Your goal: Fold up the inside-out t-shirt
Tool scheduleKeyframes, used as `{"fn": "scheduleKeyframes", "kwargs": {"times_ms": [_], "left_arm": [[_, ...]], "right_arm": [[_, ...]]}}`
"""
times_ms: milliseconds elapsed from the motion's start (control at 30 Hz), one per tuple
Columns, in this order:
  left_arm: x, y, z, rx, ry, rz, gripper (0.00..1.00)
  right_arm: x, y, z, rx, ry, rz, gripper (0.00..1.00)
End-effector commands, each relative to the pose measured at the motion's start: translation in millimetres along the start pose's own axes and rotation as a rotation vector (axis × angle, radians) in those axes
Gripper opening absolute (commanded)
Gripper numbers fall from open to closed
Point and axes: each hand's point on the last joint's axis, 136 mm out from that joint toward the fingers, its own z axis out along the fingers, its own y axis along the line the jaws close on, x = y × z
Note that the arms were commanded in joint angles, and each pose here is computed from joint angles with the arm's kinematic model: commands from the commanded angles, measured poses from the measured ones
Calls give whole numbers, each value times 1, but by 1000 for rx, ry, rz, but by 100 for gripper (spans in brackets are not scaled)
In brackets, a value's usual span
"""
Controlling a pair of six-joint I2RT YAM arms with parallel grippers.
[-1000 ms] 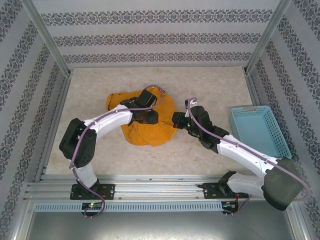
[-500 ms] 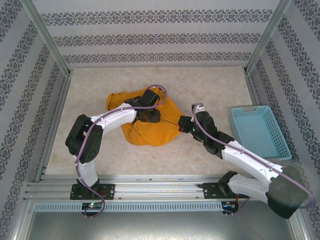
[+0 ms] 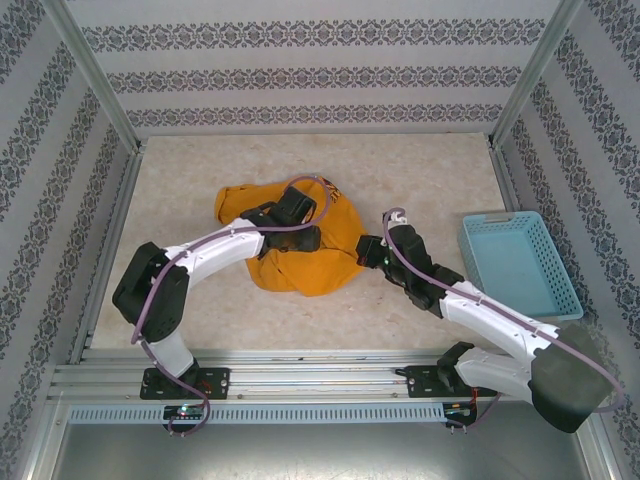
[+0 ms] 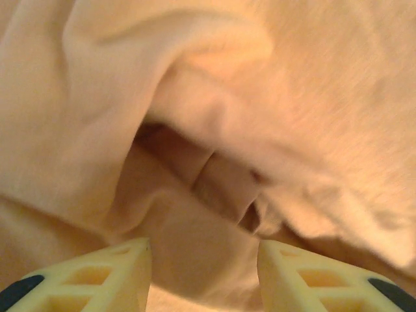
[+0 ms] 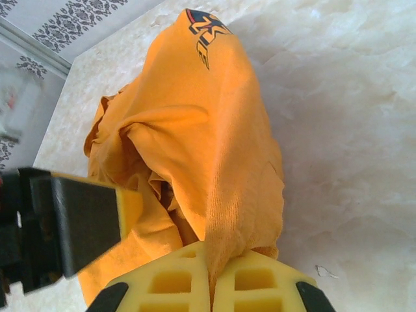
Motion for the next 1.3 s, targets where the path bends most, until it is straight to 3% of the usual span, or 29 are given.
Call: {"fn": "scheduleKeyframes", "kwargs": {"times_ms": [0,233,600,867,1267], "left_arm": [[-21,-7,6,-7,-26,8,44],[-24,-10,20,-31,24,27,33],[-12,-3,16,-42,37,17,35],[-10,0,15,-51,33,21,30],[-17,-4,13,-44,27,32,8]], "right_arm": [[-4,-3,-6,7,-39,17,0],[-4,-6,-7,15,-46,16,0],[-5,-9,-4,24,-41,12,0],[-6,-6,0,18,-35,14,0],[-7,-15,-3,69,-34,4,0]]}}
